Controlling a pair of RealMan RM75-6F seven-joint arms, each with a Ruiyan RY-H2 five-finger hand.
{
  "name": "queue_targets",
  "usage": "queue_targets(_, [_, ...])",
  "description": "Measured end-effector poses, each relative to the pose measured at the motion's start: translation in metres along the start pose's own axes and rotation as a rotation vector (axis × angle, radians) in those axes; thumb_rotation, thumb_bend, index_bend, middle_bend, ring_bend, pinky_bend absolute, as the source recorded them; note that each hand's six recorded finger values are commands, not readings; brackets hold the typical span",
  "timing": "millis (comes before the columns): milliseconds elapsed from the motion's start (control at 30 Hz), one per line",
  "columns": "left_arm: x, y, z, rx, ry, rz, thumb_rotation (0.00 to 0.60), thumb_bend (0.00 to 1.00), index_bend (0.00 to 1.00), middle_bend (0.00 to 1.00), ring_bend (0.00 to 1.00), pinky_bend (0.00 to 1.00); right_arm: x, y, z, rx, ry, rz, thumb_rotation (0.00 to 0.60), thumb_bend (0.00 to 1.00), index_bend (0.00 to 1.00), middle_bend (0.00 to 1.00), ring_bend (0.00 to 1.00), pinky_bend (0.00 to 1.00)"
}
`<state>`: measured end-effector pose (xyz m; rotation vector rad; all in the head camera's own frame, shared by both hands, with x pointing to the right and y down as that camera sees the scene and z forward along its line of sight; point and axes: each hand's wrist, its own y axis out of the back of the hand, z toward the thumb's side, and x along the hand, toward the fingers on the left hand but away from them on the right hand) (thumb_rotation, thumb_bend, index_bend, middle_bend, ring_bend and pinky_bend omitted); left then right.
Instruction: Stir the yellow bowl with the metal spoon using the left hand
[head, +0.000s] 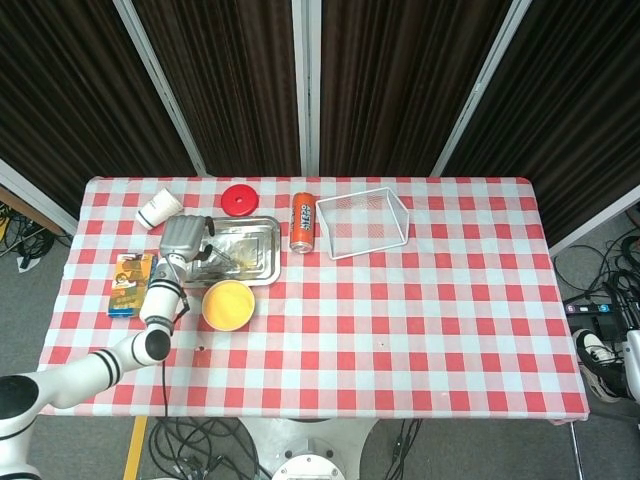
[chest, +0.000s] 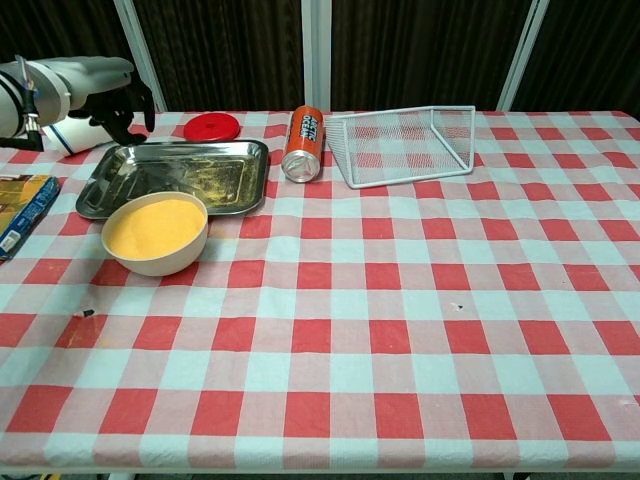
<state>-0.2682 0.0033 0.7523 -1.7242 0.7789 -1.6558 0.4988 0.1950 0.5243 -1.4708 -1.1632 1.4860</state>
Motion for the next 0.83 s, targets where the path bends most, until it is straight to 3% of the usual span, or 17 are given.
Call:
queue_targets(100, [-0.002,0.000,-0.002,-0.010,0.003,0.008,0.600,0.35,0.35,0.71,0.67,0.90,-0.001,0.000,0.001,0.002,0.005,0.001,0.600,0.12,0.00,0.12,0.00,0.04])
queue_targets(233, [-0.010,0.008,-0.011,-0.042,0.006,0.039,0.600,0.34,0.34,0.57,0.53,0.79,-0.002,0.002,0.001,0.005,0.010,0.000,0.600,0.12,0.00,0.12,0.00,0.04])
queue_targets(367, [-0.029,0.024,-0.032,-0.054,0.021,0.119,0.600,0.32,0.34,0.47,0.41,0.59,-0.004,0.001,0.002,0.008,0.010,0.009,0.600,0.12,0.00,0.12,0.00,0.04])
queue_targets(433, [-0.044,0.034,-0.048,-0.041,0.029,0.181,0.600,0.31,0.34,0.37,0.32,0.43,-0.005,-0.001,0.002,0.008,0.010,0.014,0.600,0.12,0.00,0.11,0.00,0.04])
queue_targets(533, [-0.073,0.044,-0.076,0.005,0.032,0.263,0.600,0.31,0.34,0.30,0.26,0.31,-0.006,-0.003,0.003,0.001,0.016,0.024,0.600,0.12,0.00,0.10,0.00,0.04])
queue_targets(733, [-0.148,0.038,-0.126,0.077,0.028,0.370,0.600,0.29,0.34,0.30,0.26,0.29,-0.007,-0.010,0.008,-0.015,0.045,0.038,0.600,0.12,0.00,0.07,0.00,0.02])
queue_targets(833, [-0.187,0.028,-0.146,0.077,0.046,0.384,0.600,0.29,0.34,0.30,0.26,0.29,-0.006,-0.012,0.014,-0.024,0.063,0.035,0.600,0.12,0.00,0.07,0.00,0.02])
